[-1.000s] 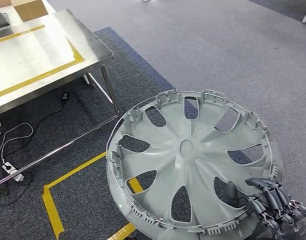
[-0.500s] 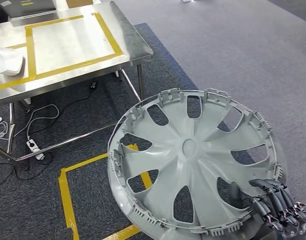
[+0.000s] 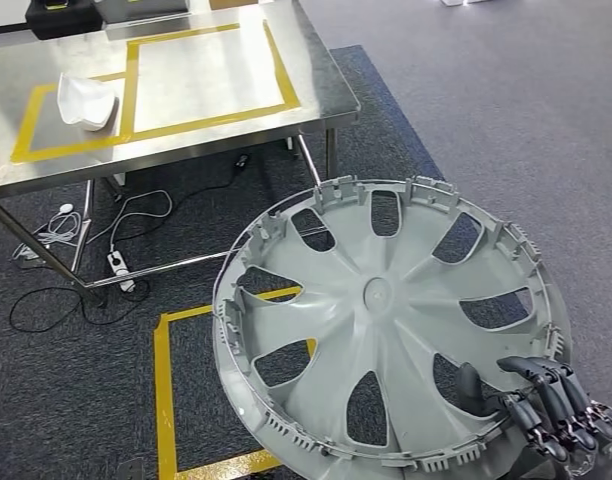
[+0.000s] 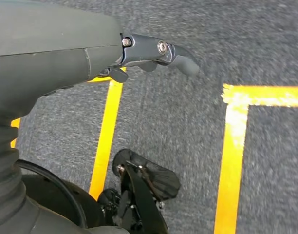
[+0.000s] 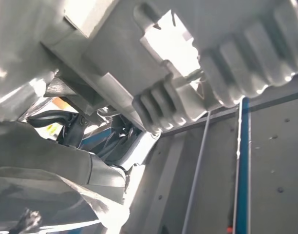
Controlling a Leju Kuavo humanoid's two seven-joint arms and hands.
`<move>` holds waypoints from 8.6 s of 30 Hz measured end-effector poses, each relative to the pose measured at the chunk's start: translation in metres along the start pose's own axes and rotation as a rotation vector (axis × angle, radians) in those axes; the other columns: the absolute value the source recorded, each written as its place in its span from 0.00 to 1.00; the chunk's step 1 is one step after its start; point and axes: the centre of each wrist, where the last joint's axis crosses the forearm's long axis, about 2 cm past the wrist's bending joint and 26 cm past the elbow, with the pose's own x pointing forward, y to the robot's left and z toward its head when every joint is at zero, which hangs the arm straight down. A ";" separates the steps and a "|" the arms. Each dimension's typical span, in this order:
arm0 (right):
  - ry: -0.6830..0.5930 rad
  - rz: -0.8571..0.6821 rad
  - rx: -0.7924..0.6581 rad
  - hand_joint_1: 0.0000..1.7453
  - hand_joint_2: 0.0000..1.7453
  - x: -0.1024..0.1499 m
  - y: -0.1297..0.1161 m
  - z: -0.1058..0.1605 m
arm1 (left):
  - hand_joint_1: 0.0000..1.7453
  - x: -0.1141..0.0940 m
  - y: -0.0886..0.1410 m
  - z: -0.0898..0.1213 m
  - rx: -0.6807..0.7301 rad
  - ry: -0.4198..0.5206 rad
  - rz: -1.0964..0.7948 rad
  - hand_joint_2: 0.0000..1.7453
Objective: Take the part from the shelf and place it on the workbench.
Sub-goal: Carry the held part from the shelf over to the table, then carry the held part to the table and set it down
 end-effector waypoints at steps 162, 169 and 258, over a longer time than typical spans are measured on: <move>0.010 -0.088 -0.032 1.00 1.00 0.004 0.011 -0.003 | 0.00 0.000 -0.003 0.002 -0.007 -0.031 -0.023 1.00; -0.006 -0.152 -0.057 1.00 1.00 0.006 0.024 -0.009 | 0.00 0.001 -0.005 0.002 -0.022 -0.043 -0.037 1.00; 0.058 -0.019 1.205 0.00 0.00 -0.077 0.286 -0.118 | 0.00 0.056 -0.058 0.011 -0.330 -0.258 -0.428 0.00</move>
